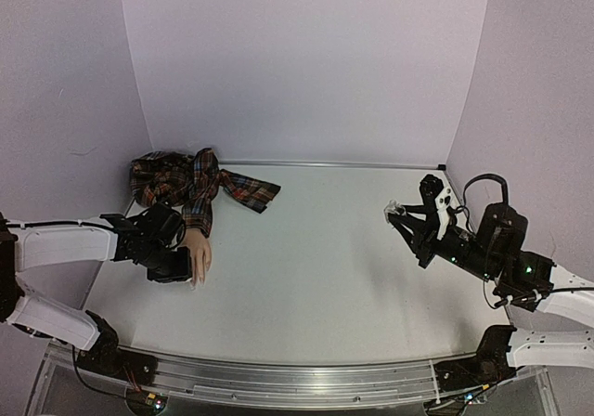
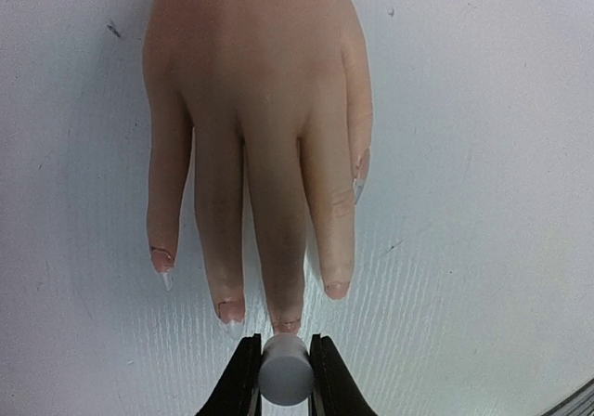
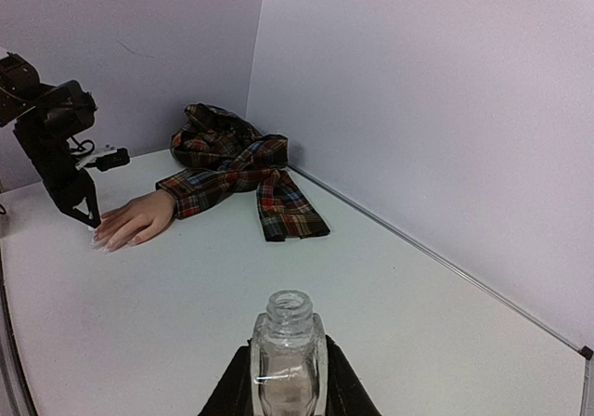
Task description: Paint the nails
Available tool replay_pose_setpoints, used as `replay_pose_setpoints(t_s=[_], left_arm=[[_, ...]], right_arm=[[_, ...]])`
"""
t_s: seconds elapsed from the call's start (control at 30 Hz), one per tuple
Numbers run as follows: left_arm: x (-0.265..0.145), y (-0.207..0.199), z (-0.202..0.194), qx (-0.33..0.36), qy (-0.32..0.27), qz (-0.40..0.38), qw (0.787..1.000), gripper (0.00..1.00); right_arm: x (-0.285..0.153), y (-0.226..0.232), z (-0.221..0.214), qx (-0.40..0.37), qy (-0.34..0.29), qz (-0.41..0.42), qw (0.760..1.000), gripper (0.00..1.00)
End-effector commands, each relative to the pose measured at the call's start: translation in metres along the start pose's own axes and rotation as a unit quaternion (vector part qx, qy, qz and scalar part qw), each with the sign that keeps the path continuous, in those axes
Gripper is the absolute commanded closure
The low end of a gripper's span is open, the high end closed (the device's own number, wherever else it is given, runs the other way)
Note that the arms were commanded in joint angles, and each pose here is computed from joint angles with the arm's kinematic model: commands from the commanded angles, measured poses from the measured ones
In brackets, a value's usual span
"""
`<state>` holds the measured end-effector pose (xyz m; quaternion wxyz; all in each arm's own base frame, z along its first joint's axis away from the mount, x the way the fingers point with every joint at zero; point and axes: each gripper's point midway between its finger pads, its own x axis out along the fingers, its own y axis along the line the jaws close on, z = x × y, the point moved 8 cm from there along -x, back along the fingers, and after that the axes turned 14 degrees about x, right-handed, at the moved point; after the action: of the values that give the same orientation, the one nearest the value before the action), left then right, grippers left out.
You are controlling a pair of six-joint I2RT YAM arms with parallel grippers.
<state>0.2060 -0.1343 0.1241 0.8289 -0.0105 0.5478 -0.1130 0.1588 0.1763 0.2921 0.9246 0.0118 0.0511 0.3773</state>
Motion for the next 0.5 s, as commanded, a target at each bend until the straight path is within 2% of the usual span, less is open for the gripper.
replay_pose_setpoints(t_s=[0.0, 0.33, 0.47], left_arm=[[-0.005, -0.001, 0.000, -0.005, -0.005, -0.009, 1.000, 1.00], [-0.008, -0.005, -0.003, 0.001, -0.009, -0.021, 1.000, 1.00], [-0.020, -0.003, -0.003, -0.006, -0.034, -0.014, 0.999, 1.00]], right_arm=[[-0.002, 0.001, 0.009, 0.003, -0.029, 0.004, 1.000, 1.00], [-0.001, 0.000, 0.009, 0.004, -0.029, 0.003, 1.000, 1.00], [-0.003, 0.000, 0.009, 0.004, -0.031, 0.003, 1.000, 1.00]])
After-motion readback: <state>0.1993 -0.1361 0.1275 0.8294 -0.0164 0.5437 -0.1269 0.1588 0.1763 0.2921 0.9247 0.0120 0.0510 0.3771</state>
